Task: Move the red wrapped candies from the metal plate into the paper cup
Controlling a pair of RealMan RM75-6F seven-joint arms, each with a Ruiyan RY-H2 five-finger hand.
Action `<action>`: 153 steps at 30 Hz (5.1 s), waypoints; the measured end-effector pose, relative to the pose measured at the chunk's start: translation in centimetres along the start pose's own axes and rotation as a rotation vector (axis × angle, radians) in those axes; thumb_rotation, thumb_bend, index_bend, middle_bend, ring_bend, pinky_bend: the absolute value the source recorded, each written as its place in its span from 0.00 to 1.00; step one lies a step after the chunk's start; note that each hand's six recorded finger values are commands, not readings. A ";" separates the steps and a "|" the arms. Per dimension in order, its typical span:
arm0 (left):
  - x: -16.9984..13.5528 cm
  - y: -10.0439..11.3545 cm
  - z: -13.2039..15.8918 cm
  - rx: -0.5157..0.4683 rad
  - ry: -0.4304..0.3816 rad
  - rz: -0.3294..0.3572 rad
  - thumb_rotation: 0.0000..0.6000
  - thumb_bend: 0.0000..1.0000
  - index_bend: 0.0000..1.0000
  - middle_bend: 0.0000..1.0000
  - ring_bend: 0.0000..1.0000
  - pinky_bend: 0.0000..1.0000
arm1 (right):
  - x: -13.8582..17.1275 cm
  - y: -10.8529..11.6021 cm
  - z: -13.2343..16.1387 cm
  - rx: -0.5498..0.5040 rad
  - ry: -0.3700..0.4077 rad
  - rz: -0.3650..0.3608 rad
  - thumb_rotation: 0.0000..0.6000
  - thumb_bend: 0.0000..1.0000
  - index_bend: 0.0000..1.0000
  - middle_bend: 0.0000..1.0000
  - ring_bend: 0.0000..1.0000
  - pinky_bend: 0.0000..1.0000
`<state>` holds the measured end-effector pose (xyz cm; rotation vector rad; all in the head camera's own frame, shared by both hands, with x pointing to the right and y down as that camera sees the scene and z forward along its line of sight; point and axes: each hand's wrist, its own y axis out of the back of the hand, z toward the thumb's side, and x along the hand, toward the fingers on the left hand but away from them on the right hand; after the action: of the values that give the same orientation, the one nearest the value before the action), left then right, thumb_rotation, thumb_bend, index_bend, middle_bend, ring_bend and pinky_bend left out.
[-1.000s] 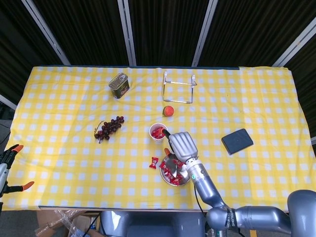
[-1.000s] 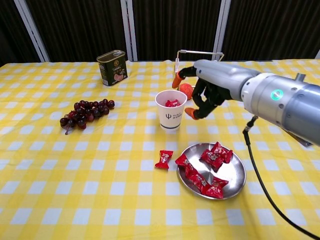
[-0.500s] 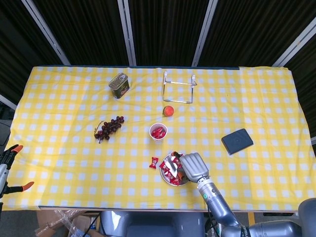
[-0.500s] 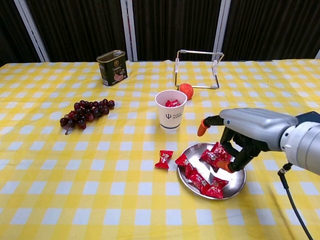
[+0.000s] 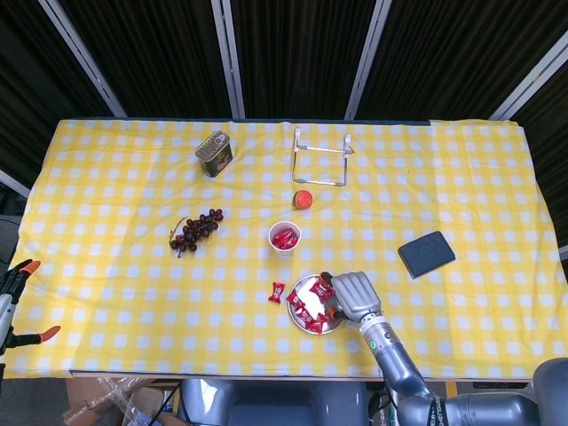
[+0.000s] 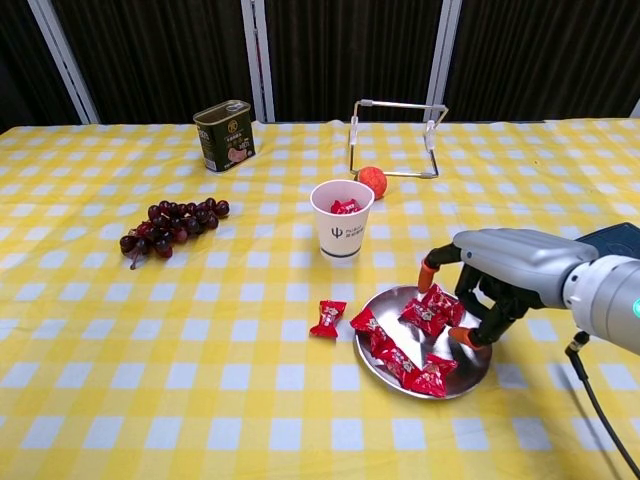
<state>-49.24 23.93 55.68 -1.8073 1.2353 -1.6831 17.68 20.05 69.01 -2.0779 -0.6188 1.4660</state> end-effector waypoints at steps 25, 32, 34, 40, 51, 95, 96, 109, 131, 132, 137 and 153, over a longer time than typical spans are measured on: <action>0.1 -0.1 -0.1 0.008 0.005 -0.003 1.00 0.05 0.00 0.00 0.00 0.00 | -1.6 -1.4 0.3 -0.066 0.010 -0.005 1.00 0.39 0.37 0.80 0.92 1.00; 0.1 -0.1 -0.1 0.009 0.007 -0.003 1.00 0.05 0.00 0.00 0.00 0.00 | -1.7 -1.7 0.8 -0.073 0.021 -0.002 1.00 0.39 0.37 0.80 0.92 1.00; 0.1 -0.1 -0.1 0.009 0.007 -0.004 1.00 0.05 0.00 0.00 0.00 0.00 | -1.7 -1.9 0.8 -0.074 0.020 0.002 1.00 0.39 0.38 0.80 0.92 1.00; 0.1 -0.1 -0.1 0.008 0.007 -0.004 1.00 0.05 0.00 0.00 0.00 0.00 | -1.9 -2.4 0.4 -0.075 0.008 0.010 1.00 0.44 0.56 0.80 0.92 1.00; 0.1 -0.1 -0.1 0.008 0.008 -0.004 1.00 0.05 0.00 0.00 0.00 0.00 | -1.8 -1.7 0.8 -0.086 0.024 -0.009 1.00 0.52 0.62 0.80 0.92 1.00; 0.4 -0.2 -0.2 -0.010 0.016 -0.038 1.00 0.05 0.00 0.00 0.00 0.00 | -10.2 7.5 4.6 -0.118 0.023 -0.191 1.00 0.50 0.36 0.80 0.92 1.00; 0.4 -0.2 -0.2 -0.011 0.016 -0.039 1.00 0.05 0.00 0.00 0.00 0.00 | -10.2 7.5 4.6 -0.118 0.024 -0.193 1.00 0.48 0.33 0.80 0.92 1.00; 0.3 -0.2 -0.1 -0.008 0.010 -0.030 1.00 0.05 0.00 0.00 0.00 0.00 | -8.1 8.8 5.6 -0.143 0.073 -0.235 1.00 0.47 0.27 0.80 0.92 1.00; 0.0 0.0 0.2 0.009 -0.015 0.005 1.00 0.05 0.00 0.00 0.00 0.00 | -0.2 3.3 2.5 -0.041 0.055 -0.103 1.00 0.46 0.29 0.80 0.92 1.00; -0.1 0.1 0.2 0.010 -0.015 0.006 1.00 0.05 0.00 0.00 0.00 0.00 | 0.0 2.8 2.3 -0.037 0.051 -0.093 1.00 0.46 0.29 0.80 0.92 1.00; -0.1 0.0 0.2 0.014 -0.015 0.011 1.00 0.05 0.00 0.00 0.00 0.00 | 0.7 0.4 1.6 -0.018 0.036 -0.056 1.00 0.42 0.29 0.80 0.92 1.00; -0.1 0.0 0.1 0.017 -0.012 0.010 1.00 0.05 0.00 0.00 0.00 0.00 | 0.2 -1.8 -0.1 -0.018 -0.018 -0.049 1.00 0.37 0.25 0.80 0.92 1.00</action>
<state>-49.09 23.98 55.59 -1.7956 1.2196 -1.6694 17.76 21.53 70.01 -2.0503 -0.6871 1.4589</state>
